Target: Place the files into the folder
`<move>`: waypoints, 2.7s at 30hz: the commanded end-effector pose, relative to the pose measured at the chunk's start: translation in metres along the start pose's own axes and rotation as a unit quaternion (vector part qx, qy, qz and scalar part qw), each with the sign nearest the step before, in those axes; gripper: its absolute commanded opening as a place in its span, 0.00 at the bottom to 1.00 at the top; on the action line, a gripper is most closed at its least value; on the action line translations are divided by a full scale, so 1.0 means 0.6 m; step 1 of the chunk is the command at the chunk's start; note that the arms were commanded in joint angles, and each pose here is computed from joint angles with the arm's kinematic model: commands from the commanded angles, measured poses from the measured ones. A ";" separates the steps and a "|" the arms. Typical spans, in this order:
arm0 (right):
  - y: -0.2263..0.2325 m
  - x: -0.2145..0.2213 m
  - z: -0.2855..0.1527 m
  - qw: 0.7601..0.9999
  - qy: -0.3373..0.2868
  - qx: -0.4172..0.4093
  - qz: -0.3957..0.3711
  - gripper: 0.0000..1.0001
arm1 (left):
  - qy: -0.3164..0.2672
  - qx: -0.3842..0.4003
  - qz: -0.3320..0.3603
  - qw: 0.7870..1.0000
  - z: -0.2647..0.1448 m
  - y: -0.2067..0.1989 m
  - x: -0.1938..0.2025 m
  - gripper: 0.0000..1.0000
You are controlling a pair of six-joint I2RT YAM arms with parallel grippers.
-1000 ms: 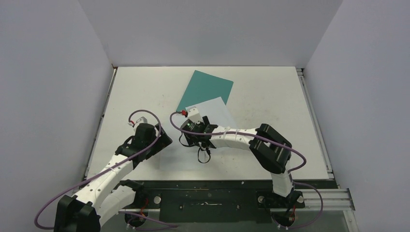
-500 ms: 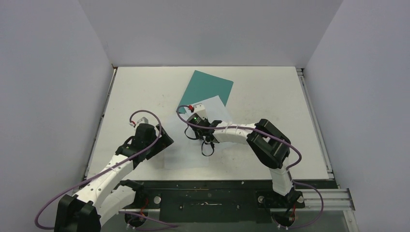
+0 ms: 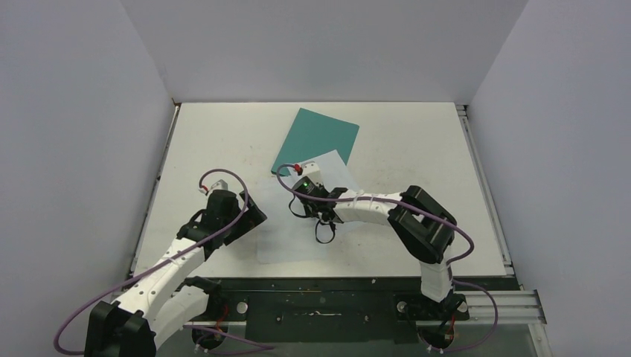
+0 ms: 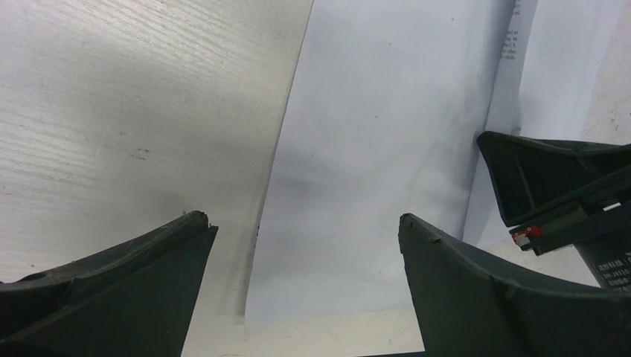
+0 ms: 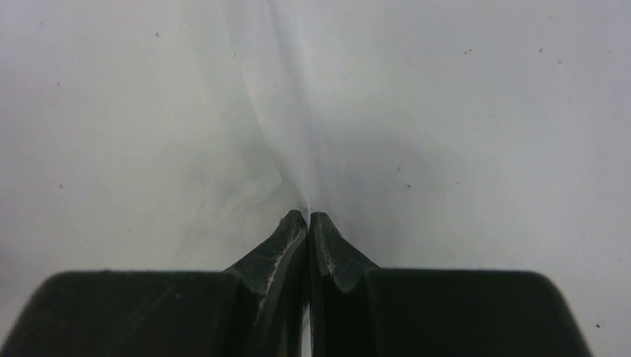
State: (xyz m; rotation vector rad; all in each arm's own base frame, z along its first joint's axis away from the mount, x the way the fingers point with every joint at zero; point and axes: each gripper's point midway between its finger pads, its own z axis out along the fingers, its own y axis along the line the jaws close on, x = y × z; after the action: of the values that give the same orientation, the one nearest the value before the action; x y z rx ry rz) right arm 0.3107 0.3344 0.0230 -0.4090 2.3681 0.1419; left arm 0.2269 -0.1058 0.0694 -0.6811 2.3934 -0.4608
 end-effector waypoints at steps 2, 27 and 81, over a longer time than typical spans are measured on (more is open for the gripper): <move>-0.014 -0.069 -0.072 0.998 -0.053 -0.013 0.022 0.05 | -0.023 0.034 0.009 0.999 -0.014 -0.028 -0.025 0.96; -0.216 -0.261 -0.322 0.901 -0.276 -0.206 0.264 0.05 | -0.019 0.164 0.047 0.985 -0.053 -0.103 -0.027 0.96; -0.604 0.096 -0.220 0.860 -0.135 0.188 0.454 0.97 | -0.032 0.092 0.031 0.995 -0.033 -0.063 -0.036 0.96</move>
State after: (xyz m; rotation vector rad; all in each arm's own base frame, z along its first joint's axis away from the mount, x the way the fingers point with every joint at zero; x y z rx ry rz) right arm 0.3001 -0.0274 0.0486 0.9352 2.1342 0.3197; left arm 0.2352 -0.1346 0.1095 -0.4728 2.2882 -0.7066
